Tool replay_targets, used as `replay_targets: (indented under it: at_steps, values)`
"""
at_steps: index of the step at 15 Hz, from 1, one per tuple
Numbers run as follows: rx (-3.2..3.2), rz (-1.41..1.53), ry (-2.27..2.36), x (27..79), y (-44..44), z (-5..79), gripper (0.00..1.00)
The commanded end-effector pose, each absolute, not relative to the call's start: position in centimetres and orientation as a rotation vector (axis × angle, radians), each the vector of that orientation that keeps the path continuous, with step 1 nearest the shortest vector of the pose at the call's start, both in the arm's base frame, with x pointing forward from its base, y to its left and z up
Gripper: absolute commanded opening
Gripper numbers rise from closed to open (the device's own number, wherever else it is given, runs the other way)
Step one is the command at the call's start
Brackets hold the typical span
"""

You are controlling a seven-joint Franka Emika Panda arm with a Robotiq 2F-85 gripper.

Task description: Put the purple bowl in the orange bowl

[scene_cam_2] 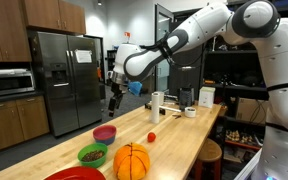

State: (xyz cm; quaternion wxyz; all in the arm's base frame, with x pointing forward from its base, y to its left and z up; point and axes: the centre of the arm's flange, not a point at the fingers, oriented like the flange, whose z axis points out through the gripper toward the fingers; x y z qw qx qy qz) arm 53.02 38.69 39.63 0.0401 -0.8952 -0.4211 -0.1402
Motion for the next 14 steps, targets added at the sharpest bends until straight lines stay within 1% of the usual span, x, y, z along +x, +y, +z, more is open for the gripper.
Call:
replay_targets:
  at_steps: [1, 10, 14]
  values:
    - [-2.799, -0.442, -1.186, 50.1, 36.0, 41.6, 1.00]
    - [-2.860, -0.480, -1.056, 45.2, 31.5, 44.7, 1.00]
    - [-2.861, -0.474, -1.040, 42.1, 29.9, 45.7, 1.00]
